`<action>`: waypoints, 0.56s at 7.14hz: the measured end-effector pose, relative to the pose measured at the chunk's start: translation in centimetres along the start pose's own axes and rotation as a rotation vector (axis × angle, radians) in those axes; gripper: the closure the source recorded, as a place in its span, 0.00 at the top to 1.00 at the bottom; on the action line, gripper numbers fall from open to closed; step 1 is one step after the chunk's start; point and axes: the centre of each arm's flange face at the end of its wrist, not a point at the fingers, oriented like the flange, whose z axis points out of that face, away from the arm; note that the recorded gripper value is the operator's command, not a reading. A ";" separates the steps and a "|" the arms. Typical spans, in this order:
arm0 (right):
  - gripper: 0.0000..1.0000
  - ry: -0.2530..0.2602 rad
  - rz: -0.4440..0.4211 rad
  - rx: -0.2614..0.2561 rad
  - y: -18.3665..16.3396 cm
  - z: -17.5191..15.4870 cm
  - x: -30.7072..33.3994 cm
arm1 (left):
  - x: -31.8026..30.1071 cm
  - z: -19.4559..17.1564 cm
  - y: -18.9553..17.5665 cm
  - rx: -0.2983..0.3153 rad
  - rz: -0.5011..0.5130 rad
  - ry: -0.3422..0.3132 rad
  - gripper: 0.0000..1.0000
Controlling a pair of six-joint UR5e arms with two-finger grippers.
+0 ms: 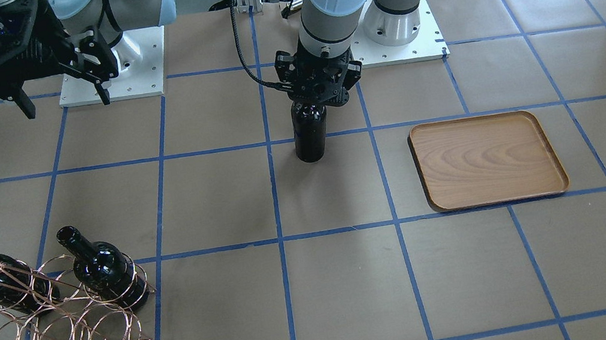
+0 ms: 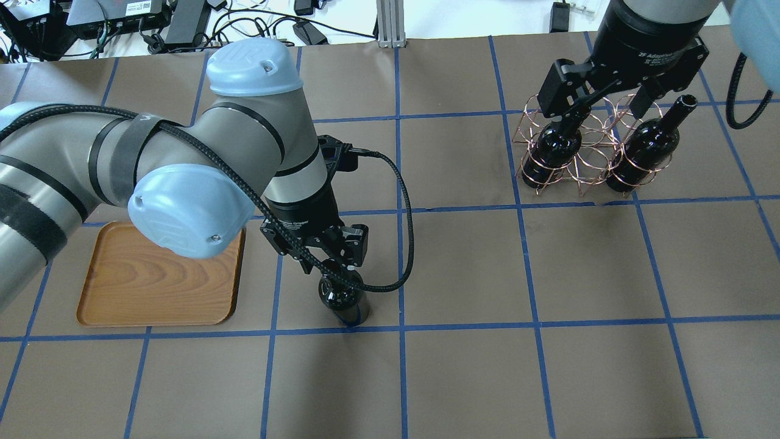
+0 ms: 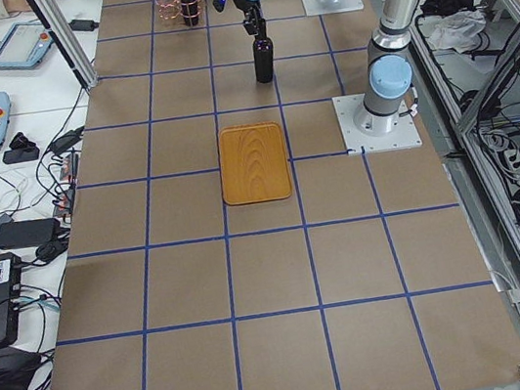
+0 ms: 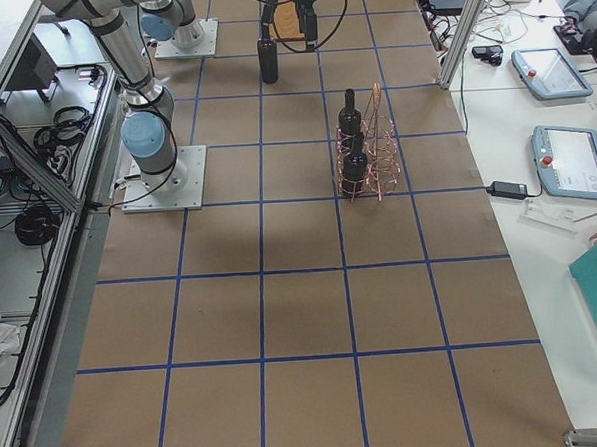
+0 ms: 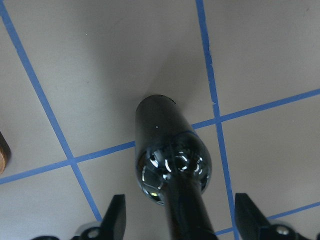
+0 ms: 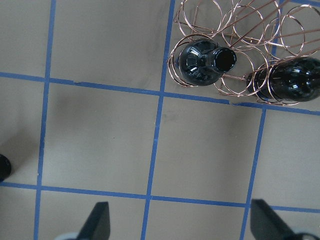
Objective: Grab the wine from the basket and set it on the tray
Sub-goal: 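Grasp the standing bottle's neck with the left gripper while the right arm withdraws, then lift the bottle with the left gripper and tilt it over the wooden tray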
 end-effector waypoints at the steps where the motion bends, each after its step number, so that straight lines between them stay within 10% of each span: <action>1: 1.00 -0.005 0.004 0.002 0.0 -0.1 -0.1 | 0.0 0.0 0.0 -0.003 0.000 0.001 0.06; 4: 1.00 -0.013 0.009 0.003 0.0 -0.2 -0.1 | 0.1 -0.1 -0.1 0.000 0.002 0.004 0.00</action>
